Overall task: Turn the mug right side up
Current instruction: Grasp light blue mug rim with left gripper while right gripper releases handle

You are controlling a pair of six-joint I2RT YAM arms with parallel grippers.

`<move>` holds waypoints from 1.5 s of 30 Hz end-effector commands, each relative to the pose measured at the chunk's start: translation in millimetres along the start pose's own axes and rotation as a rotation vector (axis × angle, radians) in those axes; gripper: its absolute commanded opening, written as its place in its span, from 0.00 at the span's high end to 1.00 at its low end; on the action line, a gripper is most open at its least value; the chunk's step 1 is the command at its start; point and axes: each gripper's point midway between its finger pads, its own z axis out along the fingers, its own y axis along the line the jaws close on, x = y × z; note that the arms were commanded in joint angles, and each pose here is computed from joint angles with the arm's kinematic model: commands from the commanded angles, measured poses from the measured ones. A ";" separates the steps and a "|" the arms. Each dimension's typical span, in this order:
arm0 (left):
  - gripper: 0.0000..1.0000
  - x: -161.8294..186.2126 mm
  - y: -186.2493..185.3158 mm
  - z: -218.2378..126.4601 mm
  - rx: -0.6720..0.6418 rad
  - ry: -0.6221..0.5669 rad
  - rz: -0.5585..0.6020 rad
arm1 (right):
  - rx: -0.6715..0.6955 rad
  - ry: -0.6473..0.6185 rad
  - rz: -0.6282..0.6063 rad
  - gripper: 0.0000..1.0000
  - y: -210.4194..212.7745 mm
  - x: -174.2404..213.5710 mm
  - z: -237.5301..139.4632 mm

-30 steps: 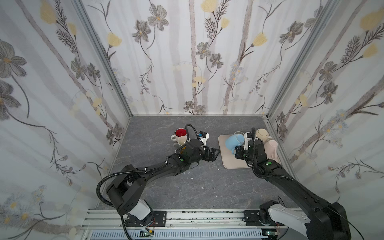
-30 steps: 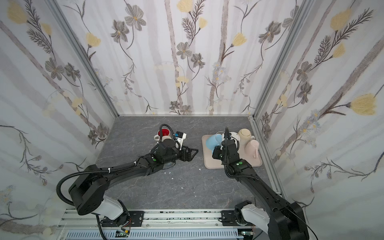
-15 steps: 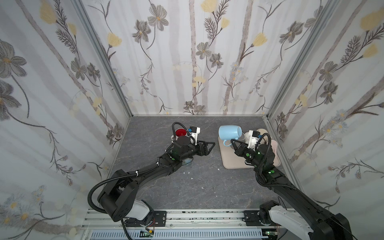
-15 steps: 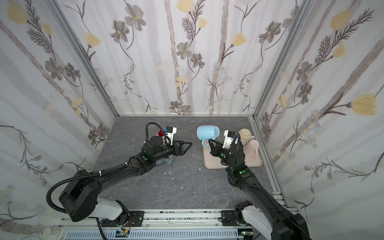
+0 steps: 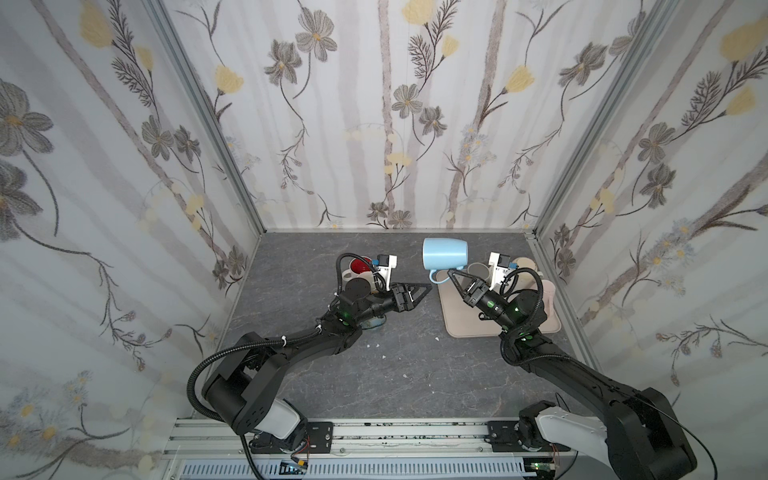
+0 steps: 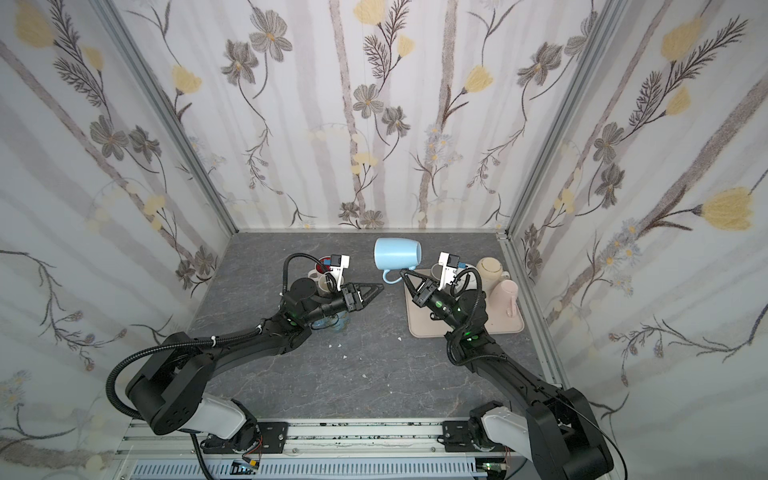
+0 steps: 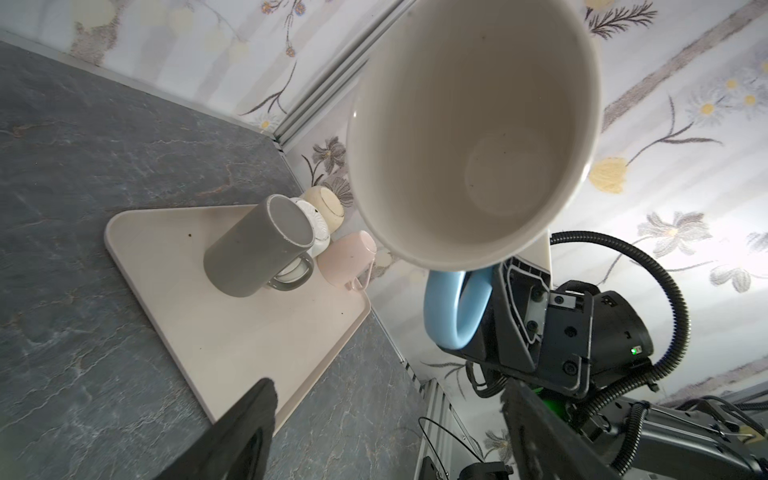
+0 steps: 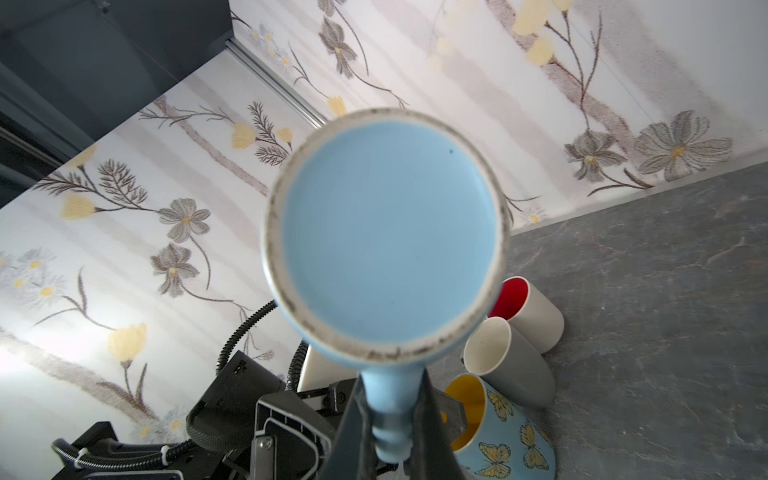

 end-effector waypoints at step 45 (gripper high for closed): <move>1.00 -66.0 -37.5 12.7 -0.186 0.160 0.567 | 0.169 -0.039 -0.416 0.31 22.3 -29.9 -15.1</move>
